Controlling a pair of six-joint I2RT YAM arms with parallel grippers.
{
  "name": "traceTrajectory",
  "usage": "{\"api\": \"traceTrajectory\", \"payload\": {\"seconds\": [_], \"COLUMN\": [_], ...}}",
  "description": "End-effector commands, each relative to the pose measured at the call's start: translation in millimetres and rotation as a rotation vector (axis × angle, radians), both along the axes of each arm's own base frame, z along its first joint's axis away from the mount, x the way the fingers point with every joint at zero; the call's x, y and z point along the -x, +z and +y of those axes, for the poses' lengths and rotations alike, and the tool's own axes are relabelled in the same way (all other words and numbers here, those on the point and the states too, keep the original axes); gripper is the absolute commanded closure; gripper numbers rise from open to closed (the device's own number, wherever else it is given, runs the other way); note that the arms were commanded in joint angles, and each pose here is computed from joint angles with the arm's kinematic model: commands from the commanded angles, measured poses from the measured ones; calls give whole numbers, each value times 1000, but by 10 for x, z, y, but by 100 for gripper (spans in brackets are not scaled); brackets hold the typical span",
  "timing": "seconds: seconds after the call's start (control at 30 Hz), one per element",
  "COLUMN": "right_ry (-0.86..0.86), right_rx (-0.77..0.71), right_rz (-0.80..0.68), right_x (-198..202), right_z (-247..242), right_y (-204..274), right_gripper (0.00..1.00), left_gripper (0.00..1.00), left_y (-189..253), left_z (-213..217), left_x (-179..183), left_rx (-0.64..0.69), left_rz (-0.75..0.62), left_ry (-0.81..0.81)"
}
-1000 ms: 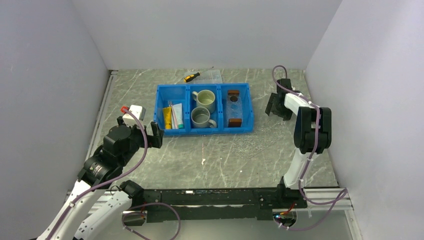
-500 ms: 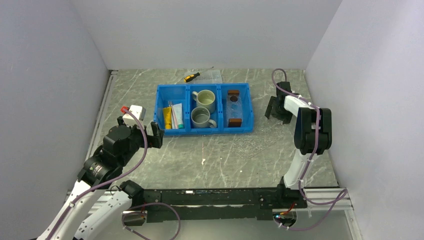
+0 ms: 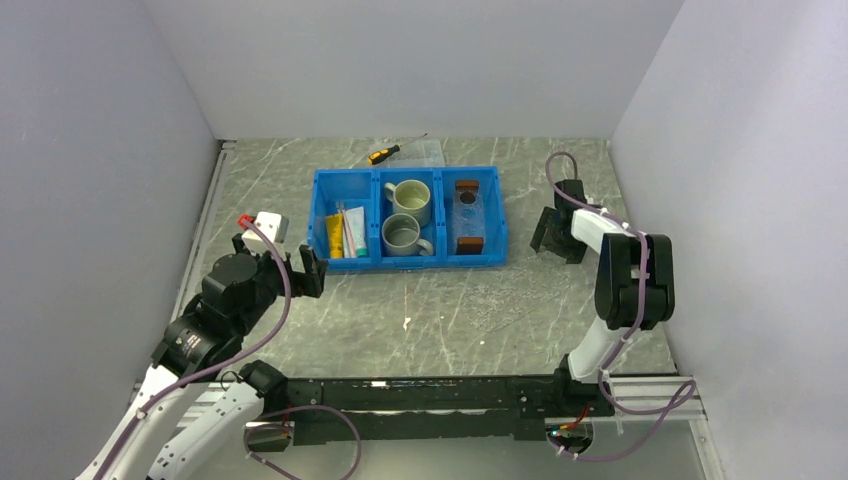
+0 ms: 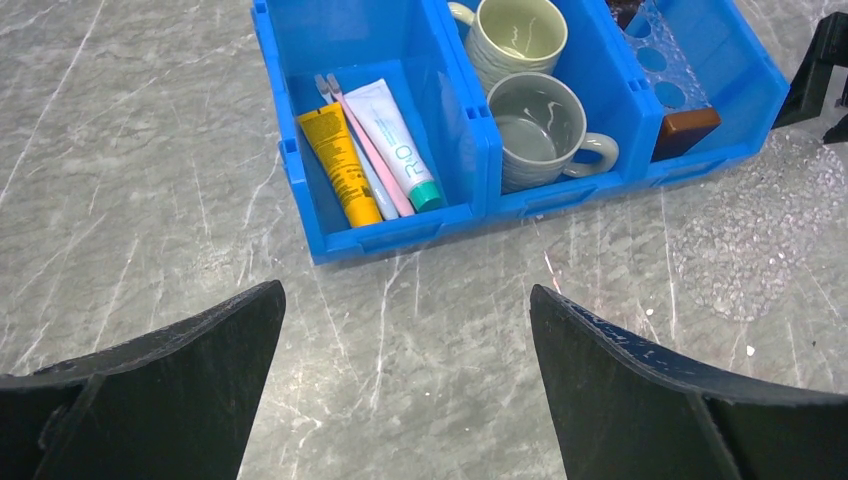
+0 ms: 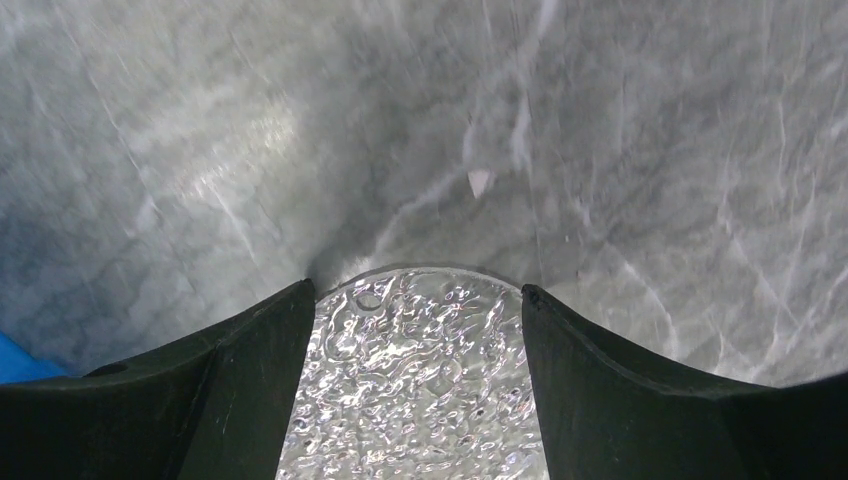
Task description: Prepare toiletry sets of a toothbrush and toothpaste on the tray
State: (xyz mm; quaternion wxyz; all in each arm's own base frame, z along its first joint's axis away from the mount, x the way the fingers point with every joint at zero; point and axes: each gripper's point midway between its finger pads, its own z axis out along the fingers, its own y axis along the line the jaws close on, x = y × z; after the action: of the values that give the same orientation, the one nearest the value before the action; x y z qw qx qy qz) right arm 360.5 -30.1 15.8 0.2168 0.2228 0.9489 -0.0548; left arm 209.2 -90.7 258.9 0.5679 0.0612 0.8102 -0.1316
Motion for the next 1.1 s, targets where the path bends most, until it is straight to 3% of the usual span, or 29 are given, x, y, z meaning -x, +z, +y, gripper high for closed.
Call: {"api": "traceTrajectory", "payload": {"seconds": [0.0,0.47,0.83,1.07], "right_ry": [-22,-157,-286,-268], "right_rx": [-43,-114,-254,-290], "right_rz": [51,74,-25,-63], "right_x": [339,939,1228,1325], "right_z": [122,598,989,1141], "right_y": [-53,-161,-21,50], "right_gripper": [23,22,21,21], "left_gripper": [1,1,1,1], "left_y": [220,162,-158,-514], "left_z": [-46,-108,-354,-479], "left_x": [3,-9,99,285], "left_rx": [54,70,147,201], "left_rz": [-61,-29,152,299], "left_ry": [-17,-30,-98,-141]}}
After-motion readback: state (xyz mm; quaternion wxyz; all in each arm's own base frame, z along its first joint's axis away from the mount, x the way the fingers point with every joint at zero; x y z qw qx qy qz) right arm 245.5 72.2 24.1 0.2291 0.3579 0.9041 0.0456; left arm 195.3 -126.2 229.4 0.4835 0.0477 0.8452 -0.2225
